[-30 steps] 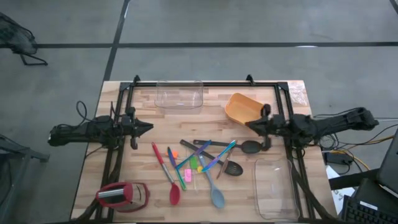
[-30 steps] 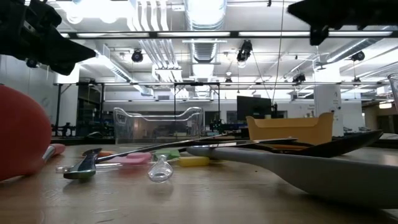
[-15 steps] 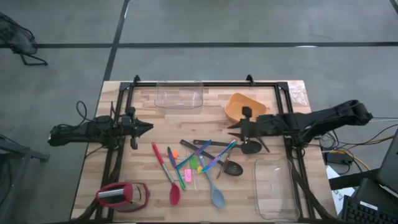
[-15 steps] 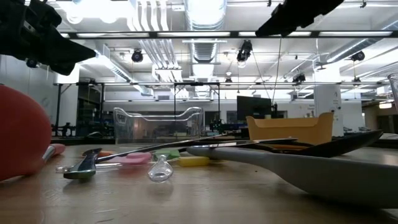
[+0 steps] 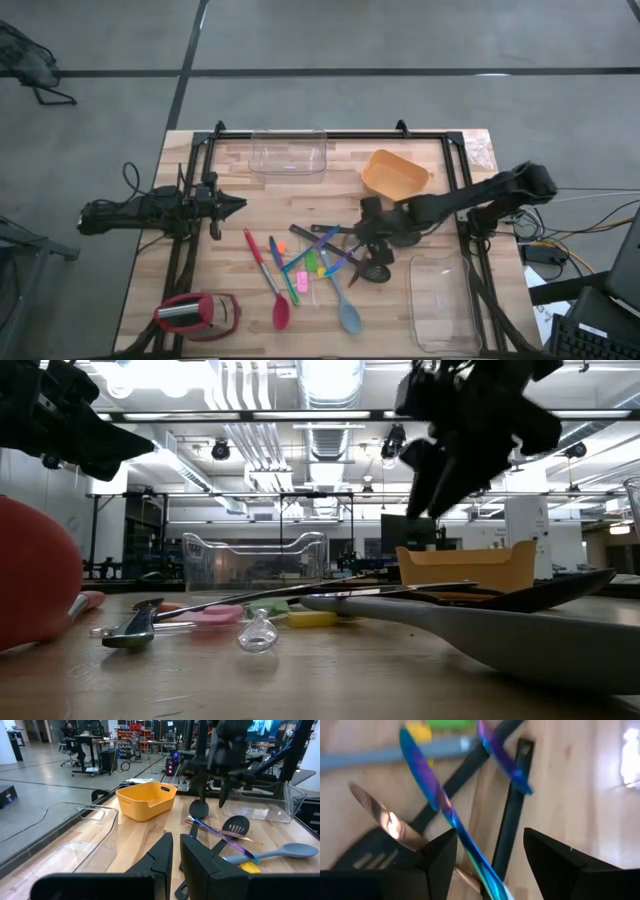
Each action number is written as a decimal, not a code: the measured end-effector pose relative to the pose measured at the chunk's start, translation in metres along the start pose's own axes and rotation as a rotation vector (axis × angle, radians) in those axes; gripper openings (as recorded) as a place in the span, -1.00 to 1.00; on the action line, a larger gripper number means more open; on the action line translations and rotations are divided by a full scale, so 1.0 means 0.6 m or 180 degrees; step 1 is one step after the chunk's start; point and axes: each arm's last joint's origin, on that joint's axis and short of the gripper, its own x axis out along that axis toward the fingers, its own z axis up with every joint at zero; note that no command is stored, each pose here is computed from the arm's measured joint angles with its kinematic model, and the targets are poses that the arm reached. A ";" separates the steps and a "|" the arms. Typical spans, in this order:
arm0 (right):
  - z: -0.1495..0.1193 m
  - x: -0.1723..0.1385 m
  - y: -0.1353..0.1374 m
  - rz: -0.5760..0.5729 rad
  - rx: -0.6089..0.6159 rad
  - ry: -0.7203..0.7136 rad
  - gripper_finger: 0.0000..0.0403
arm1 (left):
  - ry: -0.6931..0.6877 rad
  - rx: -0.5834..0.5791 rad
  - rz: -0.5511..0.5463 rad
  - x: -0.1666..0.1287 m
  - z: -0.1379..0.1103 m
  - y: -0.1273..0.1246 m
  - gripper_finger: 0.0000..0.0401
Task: Pick & Place Kitchen Items
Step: Put the blue kitchen knife into the yellow bin
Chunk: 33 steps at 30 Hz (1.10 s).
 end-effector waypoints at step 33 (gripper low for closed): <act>0.004 0.114 0.017 0.0337 -0.0340 0.0594 -0.24 | 0.0001 0.0000 0.0000 0.000 0.000 0.000 -0.78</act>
